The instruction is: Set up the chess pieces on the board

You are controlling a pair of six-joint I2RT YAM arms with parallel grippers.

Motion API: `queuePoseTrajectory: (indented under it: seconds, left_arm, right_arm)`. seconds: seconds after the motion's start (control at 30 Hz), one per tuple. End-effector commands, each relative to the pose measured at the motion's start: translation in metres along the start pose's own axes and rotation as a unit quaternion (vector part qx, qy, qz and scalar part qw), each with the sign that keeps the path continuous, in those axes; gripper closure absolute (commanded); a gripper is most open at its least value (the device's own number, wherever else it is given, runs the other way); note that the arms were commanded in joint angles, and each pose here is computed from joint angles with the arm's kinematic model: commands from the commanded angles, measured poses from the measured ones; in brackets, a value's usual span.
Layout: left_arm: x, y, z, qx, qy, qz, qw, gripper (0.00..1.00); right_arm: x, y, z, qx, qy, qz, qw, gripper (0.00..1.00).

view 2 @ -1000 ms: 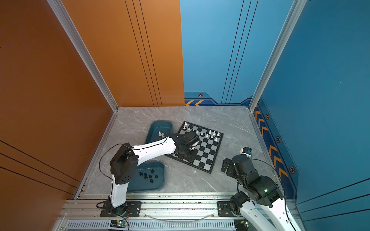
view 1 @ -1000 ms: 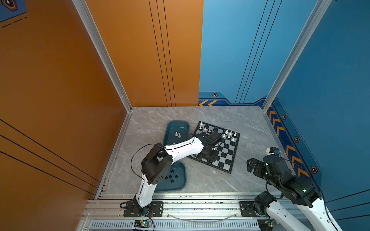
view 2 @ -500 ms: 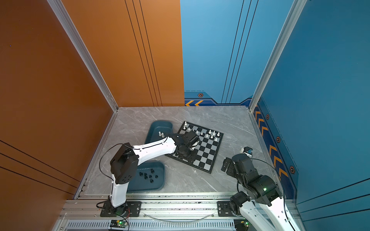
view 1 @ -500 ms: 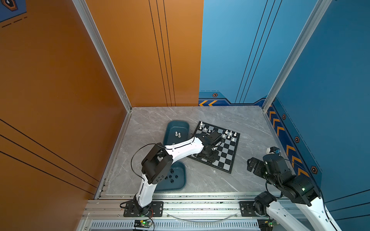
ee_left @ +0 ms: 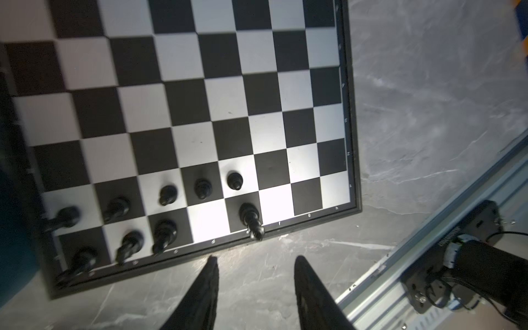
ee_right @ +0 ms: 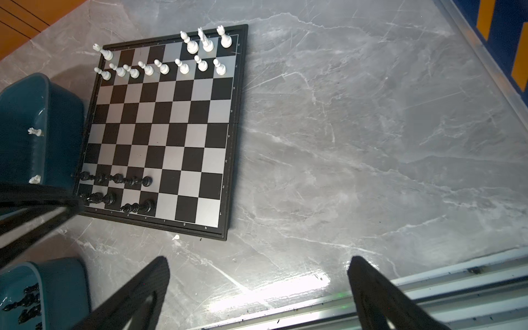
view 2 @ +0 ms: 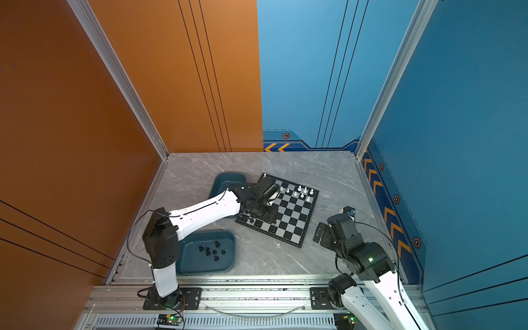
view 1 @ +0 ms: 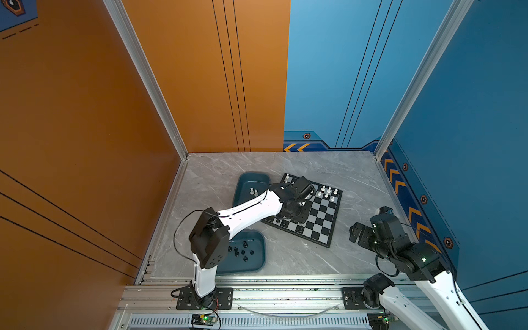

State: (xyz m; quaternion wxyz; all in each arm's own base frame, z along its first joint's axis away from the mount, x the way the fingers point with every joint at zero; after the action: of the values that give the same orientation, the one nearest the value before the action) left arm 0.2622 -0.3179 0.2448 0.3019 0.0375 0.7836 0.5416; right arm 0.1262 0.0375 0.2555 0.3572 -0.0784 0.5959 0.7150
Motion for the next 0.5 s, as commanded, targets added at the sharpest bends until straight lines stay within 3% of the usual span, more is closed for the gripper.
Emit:
queuePoseTrajectory:
  seconds: [0.0, 0.13, 0.27, 0.4, 0.47]
  left_arm:
    - [0.006, 0.049, 0.034, -0.035, 0.056, -0.042, 0.997, 0.52]
    - [0.048, 0.074, 0.079, -0.061, 0.127, -0.038, 0.989, 0.5]
    - [0.112, 0.088, 0.117, -0.105, 0.194, -0.025, 0.975, 0.46]
    - [0.176, 0.093, 0.157, -0.136, 0.305, -0.023, 0.942, 0.44]
    - [0.2, 0.1, 0.171, -0.149, 0.358, -0.04, 0.921, 0.42]
  right_arm:
    - [-0.018, -0.003, 0.025, -0.041, 0.019, -0.008, 0.999, 0.0]
    - [-0.031, -0.015, 0.056, -0.069, 0.037, 0.001, 0.997, 0.0]
    - [-0.032, -0.029, 0.116, -0.094, 0.131, 0.034, 0.986, 0.0]
    - [-0.013, -0.043, 0.186, -0.122, 0.238, 0.076, 0.96, 0.05]
    - [-0.002, -0.05, 0.218, -0.144, 0.275, 0.097, 0.945, 0.17]
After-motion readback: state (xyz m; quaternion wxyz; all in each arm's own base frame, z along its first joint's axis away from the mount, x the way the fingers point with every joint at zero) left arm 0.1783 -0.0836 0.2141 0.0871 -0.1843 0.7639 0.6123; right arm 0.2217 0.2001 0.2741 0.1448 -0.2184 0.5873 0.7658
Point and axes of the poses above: each gripper's point midway between its finger pads, its own y axis back along the fingers, its own z axis along the line the jaws close on, x = y × z, the point moved 9 cm from there along y, back along the fingers, and after that the axes turned 3 degrees about -y, right-handed, at the moved point
